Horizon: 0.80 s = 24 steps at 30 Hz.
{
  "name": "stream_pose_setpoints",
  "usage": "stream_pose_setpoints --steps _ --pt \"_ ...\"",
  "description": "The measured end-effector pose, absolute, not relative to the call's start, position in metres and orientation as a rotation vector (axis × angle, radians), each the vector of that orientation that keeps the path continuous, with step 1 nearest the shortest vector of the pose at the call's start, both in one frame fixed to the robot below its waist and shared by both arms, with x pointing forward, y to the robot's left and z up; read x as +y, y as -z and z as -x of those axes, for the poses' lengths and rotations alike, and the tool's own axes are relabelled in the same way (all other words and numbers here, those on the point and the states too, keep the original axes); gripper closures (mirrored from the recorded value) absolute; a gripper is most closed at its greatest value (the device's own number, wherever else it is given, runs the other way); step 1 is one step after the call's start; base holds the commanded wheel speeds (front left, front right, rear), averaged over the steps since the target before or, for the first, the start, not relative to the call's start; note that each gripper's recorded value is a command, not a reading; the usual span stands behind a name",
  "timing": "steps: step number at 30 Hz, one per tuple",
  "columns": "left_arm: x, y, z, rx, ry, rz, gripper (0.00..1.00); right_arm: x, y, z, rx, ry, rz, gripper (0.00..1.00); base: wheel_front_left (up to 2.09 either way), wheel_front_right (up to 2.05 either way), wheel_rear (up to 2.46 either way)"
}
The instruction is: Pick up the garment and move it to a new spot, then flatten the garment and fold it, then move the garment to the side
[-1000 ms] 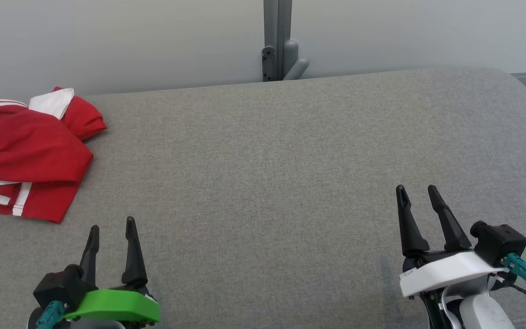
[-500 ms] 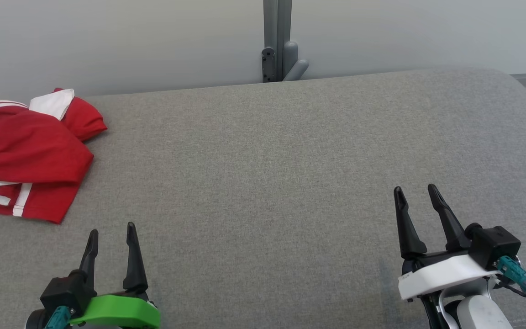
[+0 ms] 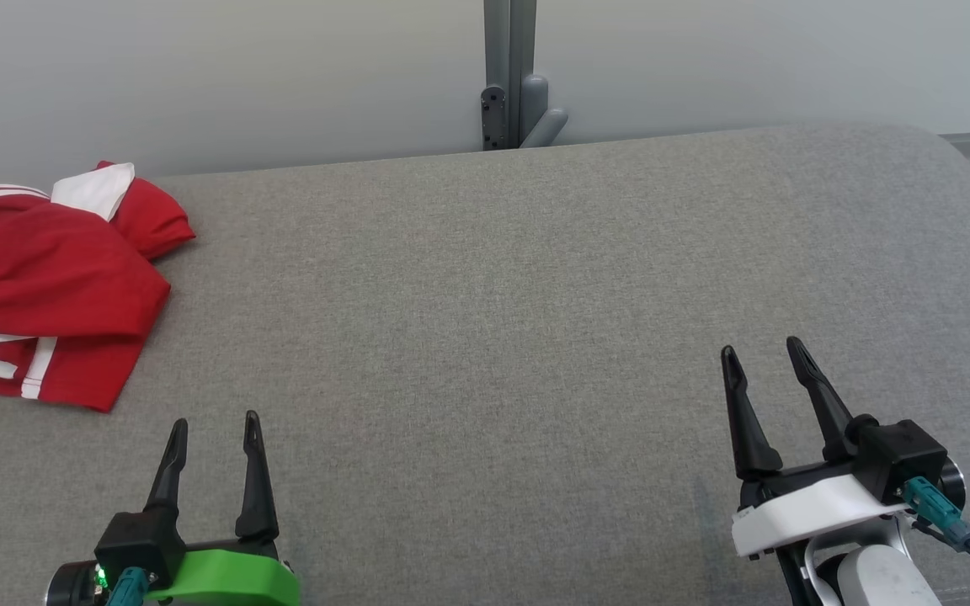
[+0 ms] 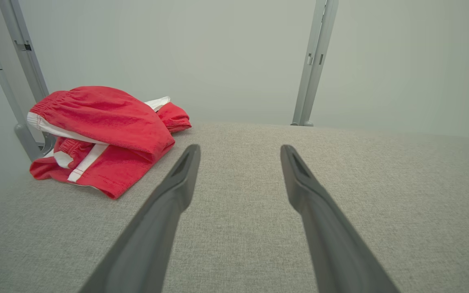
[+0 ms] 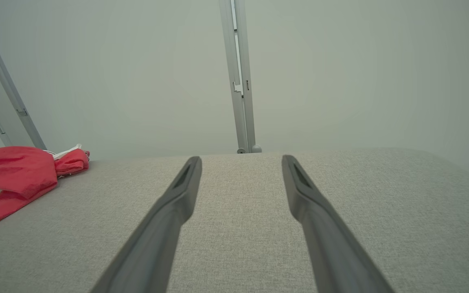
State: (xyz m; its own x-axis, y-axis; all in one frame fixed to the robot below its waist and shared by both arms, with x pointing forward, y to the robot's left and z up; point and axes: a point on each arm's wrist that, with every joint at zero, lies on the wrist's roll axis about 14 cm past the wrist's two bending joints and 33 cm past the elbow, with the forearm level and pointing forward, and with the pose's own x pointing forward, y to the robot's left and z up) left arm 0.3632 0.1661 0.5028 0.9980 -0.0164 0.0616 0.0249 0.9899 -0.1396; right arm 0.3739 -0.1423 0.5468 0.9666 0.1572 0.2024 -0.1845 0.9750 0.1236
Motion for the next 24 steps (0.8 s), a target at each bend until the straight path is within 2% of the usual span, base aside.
stream_pose_setpoints --steps 24 --pt "0.1671 -0.4994 -0.3614 -0.053 0.023 0.139 0.00 -0.1422 -0.5479 -0.3730 -0.198 -0.174 -0.138 0.00 0.00 0.00 0.00"
